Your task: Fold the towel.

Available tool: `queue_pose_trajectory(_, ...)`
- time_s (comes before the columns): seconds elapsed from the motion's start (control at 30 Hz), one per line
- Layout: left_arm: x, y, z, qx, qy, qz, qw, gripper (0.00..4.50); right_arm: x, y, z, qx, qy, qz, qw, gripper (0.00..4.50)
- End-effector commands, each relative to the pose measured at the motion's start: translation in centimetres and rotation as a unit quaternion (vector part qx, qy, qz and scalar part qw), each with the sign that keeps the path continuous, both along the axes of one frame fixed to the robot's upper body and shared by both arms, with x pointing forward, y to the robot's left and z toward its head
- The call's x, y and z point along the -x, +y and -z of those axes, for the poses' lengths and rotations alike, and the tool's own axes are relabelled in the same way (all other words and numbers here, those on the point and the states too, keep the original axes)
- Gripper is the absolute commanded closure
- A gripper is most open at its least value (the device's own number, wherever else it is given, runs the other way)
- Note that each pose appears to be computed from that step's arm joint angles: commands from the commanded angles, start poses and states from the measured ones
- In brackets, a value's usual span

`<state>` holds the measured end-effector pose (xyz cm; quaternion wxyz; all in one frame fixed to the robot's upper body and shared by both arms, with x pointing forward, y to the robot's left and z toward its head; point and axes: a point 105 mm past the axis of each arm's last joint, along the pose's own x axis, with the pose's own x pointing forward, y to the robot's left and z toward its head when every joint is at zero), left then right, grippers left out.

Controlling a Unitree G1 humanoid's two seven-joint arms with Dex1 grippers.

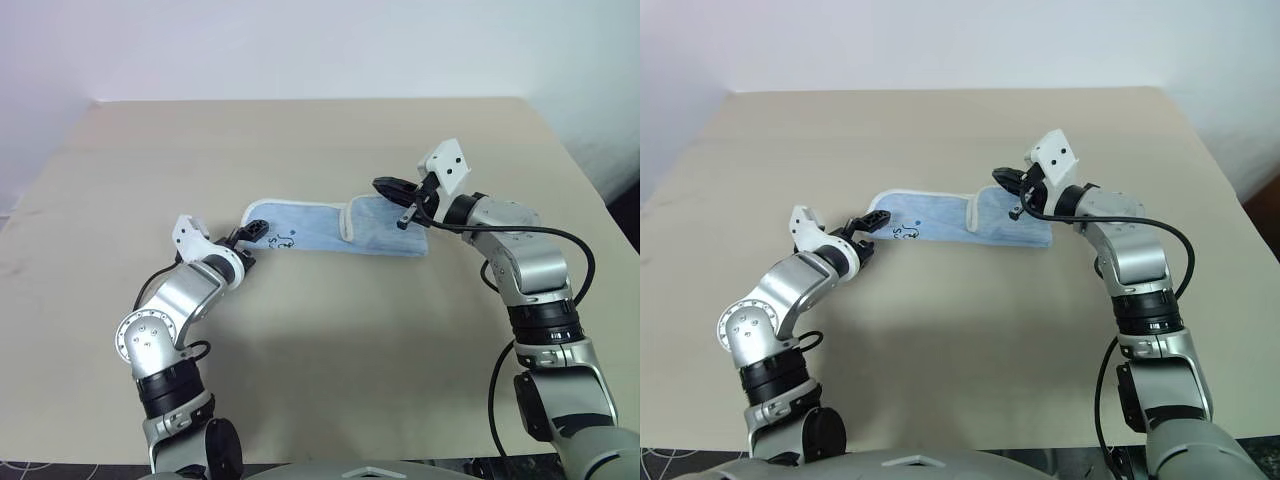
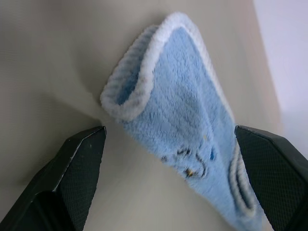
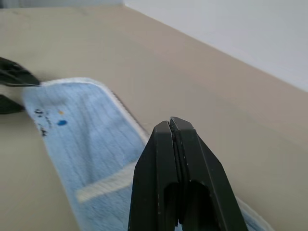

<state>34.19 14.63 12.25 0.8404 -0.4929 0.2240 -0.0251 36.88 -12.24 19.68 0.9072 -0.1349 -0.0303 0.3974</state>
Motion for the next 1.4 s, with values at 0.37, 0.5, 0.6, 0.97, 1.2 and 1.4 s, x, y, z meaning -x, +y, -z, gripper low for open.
queue_pose_trajectory(0.37, -3.6, -1.0, -0.9, 0.042, -0.025, 0.0, 0.999, 1.91, 2.8, 0.0, -0.2, -0.021, 0.014, -0.01, 1.0, 4.5)
queue_pose_trajectory(0.5, -3.9, -0.1, -1.4, 0.038, -0.038, -0.012, 0.998, 3.31, 3.1, -0.7, 0.4, -0.015, 0.024, -0.002, 1.0, 4.5)
queue_pose_trajectory(0.6, -4.1, 0.7, -1.8, 0.036, -0.051, -0.024, 0.998, 4.32, 3.1, -0.9, 0.6, -0.015, 0.028, 0.005, 0.999, 4.5)
queue_pose_trajectory(0.97, -4.1, 10.0, -8.4, -0.059, -0.199, -0.123, 0.97, 4.47, 3.2, -2.5, 1.3, -0.001, 0.032, 0.037, 0.999, 4.5)
queue_pose_trajectory(1.2, -3.7, 4.6, -12.2, -0.246, -0.309, 0.034, 0.918, 4.47, 2.3, -3.7, 1.7, 0.01, 0.032, 0.071, 0.997, 4.5)
queue_pose_trajectory(1.4, -2.0, -5.7, -7.8, -0.396, -0.337, 0.272, 0.809, 4.47, 2.0, -3.4, 1.5, 0.01, 0.027, 0.071, 0.997, 4.5)
